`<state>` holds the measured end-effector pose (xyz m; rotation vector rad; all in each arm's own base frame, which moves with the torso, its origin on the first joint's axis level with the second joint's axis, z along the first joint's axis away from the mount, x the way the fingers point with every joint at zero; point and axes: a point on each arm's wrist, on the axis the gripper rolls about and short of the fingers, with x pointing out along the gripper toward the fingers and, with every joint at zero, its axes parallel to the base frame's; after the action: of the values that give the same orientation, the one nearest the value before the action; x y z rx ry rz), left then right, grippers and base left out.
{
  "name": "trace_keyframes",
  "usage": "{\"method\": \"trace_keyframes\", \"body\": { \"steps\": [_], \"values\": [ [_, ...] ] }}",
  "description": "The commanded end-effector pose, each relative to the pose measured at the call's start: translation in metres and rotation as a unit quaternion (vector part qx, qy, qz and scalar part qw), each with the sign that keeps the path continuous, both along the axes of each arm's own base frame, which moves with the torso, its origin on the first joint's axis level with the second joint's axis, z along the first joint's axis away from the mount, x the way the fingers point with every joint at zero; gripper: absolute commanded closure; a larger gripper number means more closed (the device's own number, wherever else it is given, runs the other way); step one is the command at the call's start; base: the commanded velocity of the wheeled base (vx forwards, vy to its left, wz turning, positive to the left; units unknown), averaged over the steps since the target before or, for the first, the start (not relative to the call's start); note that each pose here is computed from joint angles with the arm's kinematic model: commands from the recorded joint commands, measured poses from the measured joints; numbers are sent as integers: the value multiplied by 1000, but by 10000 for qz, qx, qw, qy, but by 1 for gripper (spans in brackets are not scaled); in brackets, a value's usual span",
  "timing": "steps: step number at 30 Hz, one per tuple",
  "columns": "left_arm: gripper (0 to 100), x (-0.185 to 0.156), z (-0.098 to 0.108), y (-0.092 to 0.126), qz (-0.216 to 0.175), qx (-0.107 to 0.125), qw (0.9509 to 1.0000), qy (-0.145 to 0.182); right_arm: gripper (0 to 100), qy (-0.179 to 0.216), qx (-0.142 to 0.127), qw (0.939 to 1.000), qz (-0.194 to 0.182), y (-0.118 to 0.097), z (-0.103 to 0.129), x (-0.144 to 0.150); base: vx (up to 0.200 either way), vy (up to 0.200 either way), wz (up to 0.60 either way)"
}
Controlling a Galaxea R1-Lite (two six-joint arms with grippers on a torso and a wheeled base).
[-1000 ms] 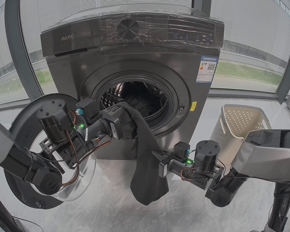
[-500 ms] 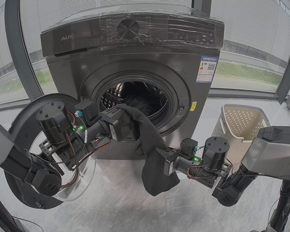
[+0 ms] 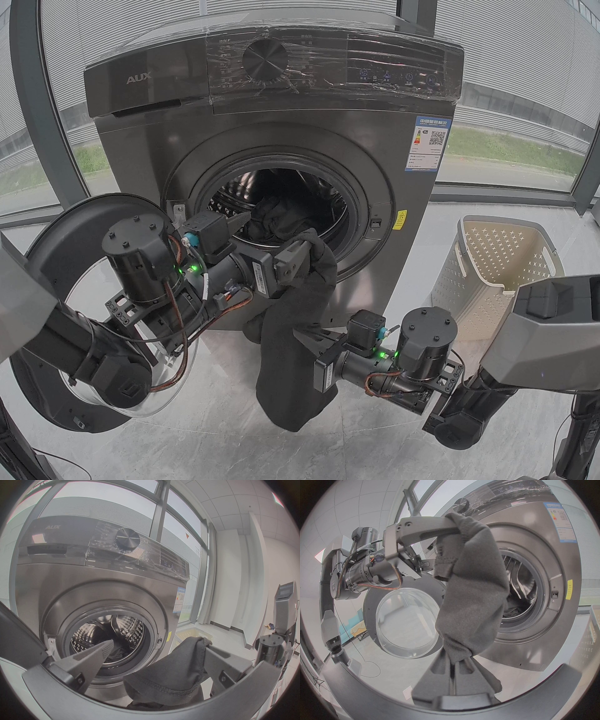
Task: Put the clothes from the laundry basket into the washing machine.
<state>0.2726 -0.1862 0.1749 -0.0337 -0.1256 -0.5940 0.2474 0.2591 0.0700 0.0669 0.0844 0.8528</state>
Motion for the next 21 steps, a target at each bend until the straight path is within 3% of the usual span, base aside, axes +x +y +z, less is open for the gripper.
{"method": "trace_keyframes", "body": {
  "steps": [1, 7, 8, 21],
  "values": [
    [0, 3, -16, -1, 16, 155, 9997, 206, 100, 69, -41, 9999, 84, 4, -5, -5, 0, 0, 0],
    [0, -1, -35, 6, 65, 409, 9980, 487, 100, -37, 91, 9999, -46, -2, 5, 1, 0, 0, 0],
    [0, -2, -40, 14, 120, 431, 9977, 500, 100, -54, 148, 9996, -224, -9, 9, 7, 0, 0, 0],
    [0, 6, -48, 38, 381, 509, 9964, 563, 100, -60, 306, 9979, -562, -30, 18, 21, 0, 0, 0]
  ]
}}
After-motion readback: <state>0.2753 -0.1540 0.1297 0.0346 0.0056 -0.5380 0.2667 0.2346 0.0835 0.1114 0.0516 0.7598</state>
